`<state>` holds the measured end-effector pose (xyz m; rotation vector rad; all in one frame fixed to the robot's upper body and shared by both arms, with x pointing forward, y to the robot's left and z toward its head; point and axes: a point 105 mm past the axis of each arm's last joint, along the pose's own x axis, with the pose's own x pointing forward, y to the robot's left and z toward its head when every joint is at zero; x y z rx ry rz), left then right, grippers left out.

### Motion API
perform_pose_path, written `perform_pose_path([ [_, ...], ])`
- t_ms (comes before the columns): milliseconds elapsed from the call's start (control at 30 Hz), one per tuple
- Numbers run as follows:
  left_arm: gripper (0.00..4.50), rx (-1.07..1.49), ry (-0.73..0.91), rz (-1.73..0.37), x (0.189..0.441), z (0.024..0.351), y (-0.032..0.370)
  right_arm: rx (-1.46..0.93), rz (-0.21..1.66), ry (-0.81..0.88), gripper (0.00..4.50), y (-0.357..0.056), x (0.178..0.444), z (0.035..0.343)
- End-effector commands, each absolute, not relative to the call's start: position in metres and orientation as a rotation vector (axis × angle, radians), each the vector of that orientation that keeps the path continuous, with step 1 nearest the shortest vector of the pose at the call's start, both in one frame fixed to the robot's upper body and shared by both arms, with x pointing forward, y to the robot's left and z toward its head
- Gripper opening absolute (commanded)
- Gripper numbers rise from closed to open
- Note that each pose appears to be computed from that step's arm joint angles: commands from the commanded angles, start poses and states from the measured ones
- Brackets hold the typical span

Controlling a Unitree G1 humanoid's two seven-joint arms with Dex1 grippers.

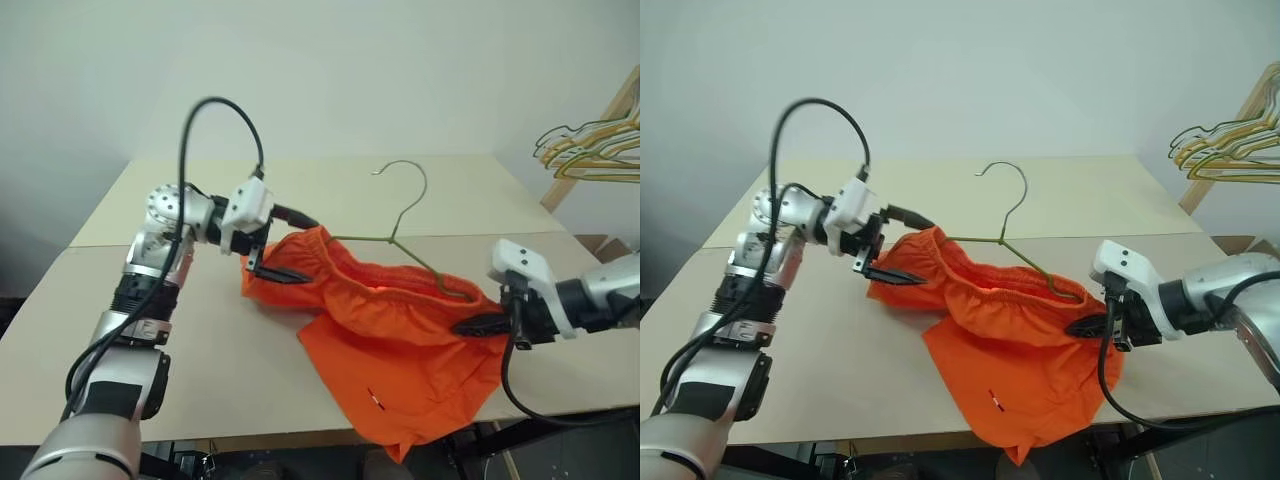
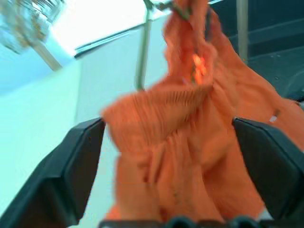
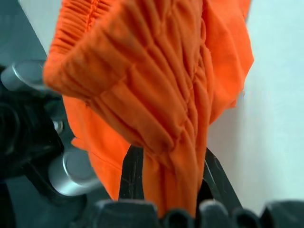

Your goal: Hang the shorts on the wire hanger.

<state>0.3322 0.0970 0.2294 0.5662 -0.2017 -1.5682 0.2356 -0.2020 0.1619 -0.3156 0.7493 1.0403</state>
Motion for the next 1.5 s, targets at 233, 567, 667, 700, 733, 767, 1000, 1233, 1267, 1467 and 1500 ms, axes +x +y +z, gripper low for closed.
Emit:
perform_pose_path([
  [233, 4.47, 0.073, -0.395, -1.225, 0.334, 0.304, 0.096, -0.116, 0.698, 0.589, 0.0, -0.217, 0.219, 0.171],
  [567, 4.47, -0.217, -0.361, -1.253, 0.294, 0.305, 0.047, 0.062, 0.169, 0.463, 0.0, -0.267, 0.211, 0.16],
  [667, 4.47, -0.23, -0.361, -1.277, 0.288, 0.305, 0.036, 0.102, 0.047, 0.474, 0.0, -0.283, 0.204, 0.151],
  [700, 4.47, -0.245, -0.365, -1.268, 0.288, 0.305, 0.033, 0.106, 0.004, 0.485, 0.0, -0.288, 0.202, 0.148],
  [733, 4.47, -0.258, -0.372, -1.264, 0.288, 0.305, 0.031, 0.112, -0.046, 0.491, 0.0, -0.295, 0.199, 0.146],
  [767, 4.47, -0.266, -0.375, -1.262, 0.288, 0.305, 0.029, 0.124, -0.092, 0.489, 0.0, -0.302, 0.198, 0.145],
  [1000, 4.47, -0.263, -0.379, -1.26, 0.29, 0.303, 0.028, 0.151, -0.334, 0.435, 0.0, -0.343, 0.2, 0.16],
  [1233, 4.47, -0.256, -0.382, -1.247, 0.292, 0.302, 0.03, 0.208, -0.598, 0.416, 0.0, -0.393, 0.212, 0.181],
  [1267, 4.47, -0.255, -0.383, -1.246, 0.292, 0.302, 0.03, 0.218, -0.623, 0.415, 0.0, -0.398, 0.213, 0.183],
  [1467, 4.47, -0.241, -0.388, -1.209, 0.292, 0.301, 0.034, 0.342, -0.677, 0.387, 0.0, -0.421, 0.228, 0.205],
  [1500, 4.47, -0.238, -0.388, -1.204, 0.292, 0.3, 0.034, 0.366, -0.687, 0.389, 0.0, -0.424, 0.23, 0.207],
])
